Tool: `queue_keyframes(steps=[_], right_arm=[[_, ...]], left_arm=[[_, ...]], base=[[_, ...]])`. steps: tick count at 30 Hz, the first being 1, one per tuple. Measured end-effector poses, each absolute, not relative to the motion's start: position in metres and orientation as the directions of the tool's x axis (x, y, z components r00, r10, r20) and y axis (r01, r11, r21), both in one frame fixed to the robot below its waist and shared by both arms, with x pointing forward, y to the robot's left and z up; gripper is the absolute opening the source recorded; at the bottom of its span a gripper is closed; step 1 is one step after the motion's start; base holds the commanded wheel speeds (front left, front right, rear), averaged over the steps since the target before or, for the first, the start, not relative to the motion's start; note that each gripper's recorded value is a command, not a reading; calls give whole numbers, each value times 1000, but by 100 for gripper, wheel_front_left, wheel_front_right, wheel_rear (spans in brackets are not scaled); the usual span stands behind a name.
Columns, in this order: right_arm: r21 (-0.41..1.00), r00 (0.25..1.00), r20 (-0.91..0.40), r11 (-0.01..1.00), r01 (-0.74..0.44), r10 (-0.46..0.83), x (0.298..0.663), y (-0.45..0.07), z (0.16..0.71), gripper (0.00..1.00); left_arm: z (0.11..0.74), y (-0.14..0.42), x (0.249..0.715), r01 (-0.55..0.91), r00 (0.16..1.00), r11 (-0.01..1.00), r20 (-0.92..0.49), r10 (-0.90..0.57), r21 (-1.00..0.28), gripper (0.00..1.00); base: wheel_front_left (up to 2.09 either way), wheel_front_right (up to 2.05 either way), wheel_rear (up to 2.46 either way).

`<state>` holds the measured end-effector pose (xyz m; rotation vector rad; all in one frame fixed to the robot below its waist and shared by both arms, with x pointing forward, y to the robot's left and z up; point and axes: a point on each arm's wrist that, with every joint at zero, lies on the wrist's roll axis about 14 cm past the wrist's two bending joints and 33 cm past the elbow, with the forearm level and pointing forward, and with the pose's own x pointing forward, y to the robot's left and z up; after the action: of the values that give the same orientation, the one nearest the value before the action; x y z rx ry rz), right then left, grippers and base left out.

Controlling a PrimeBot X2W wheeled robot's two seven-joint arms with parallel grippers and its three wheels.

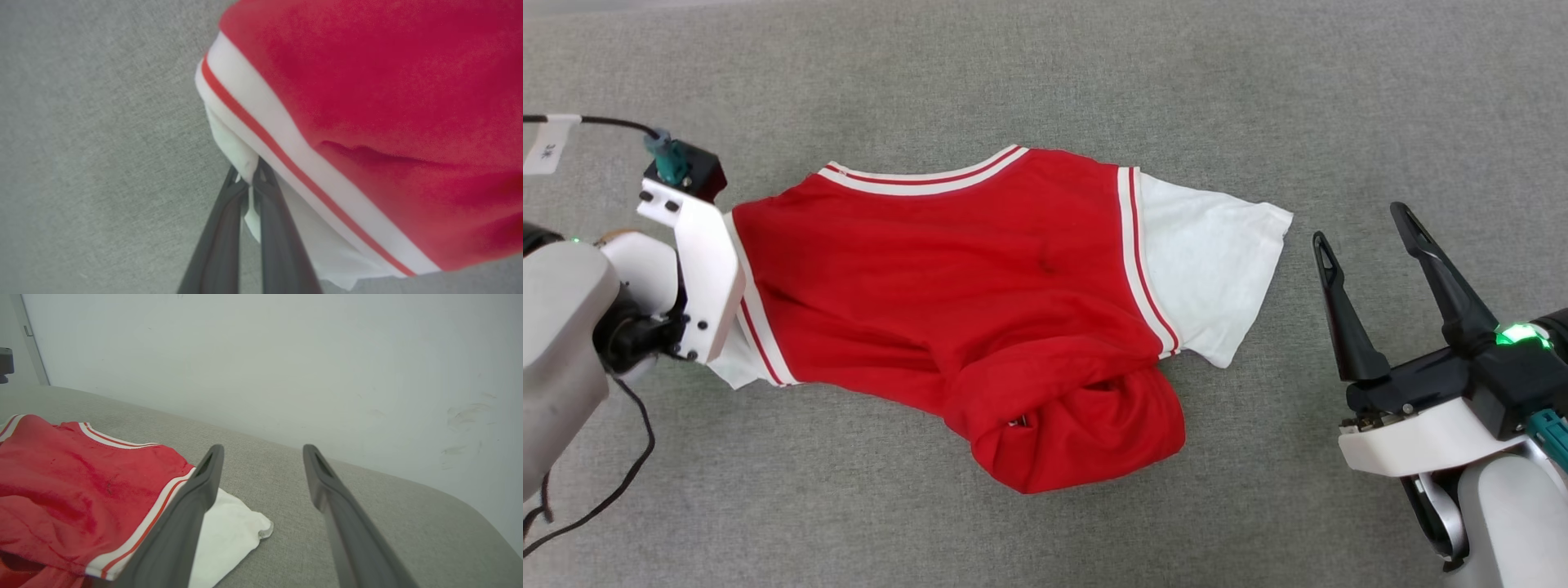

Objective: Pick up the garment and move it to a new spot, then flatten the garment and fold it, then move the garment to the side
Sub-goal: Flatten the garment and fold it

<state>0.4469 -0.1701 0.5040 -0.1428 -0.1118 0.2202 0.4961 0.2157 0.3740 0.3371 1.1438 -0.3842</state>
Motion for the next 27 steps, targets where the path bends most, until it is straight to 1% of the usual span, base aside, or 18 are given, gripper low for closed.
queue_keyframes(steps=[1, 2, 6, 9, 12, 15, 18, 27], right_arm=[[-153, 970, 92, 966, -209, 225, 447, -170, 503, 100], [-153, 970, 92, 966, -210, 225, 447, -170, 503, 100], [-155, 969, 103, 966, -206, 224, 446, -171, 508, 100], [-160, 970, 123, 968, -191, 211, 446, -175, 515, 100], [-163, 969, 142, 970, -180, 203, 445, -177, 522, 100], [-165, 969, 151, 971, -171, 196, 443, -179, 526, 100], [-166, 970, 149, 972, -165, 190, 442, -182, 525, 100], [-177, 975, 127, 971, -159, 182, 448, -185, 514, 100]], left_arm=[[375, 215, 499, 468, 375, 881, -919, -121, 75, 36], [377, 214, 503, 472, 390, 877, -913, -119, 87, 100], [396, 210, 519, 493, 452, 861, -883, -127, 128, 100], [433, 207, 542, 505, 534, 844, -833, -141, 181, 100], [469, 200, 560, 518, 592, 826, -790, -160, 222, 100], [495, 183, 570, 542, 616, 810, -760, -205, 222, 100], [498, 163, 570, 585, 583, 789, -774, -248, 188, 100], [442, 115, 552, 717, 371, 692, -888, -272, 87, 100]], base=[[0, 0, 0], [0, 0, 0], [0, 0, 0], [0, 0, 0], [0, 0, 0], [0, 0, 0], [0, 0, 0], [0, 0, 0]])
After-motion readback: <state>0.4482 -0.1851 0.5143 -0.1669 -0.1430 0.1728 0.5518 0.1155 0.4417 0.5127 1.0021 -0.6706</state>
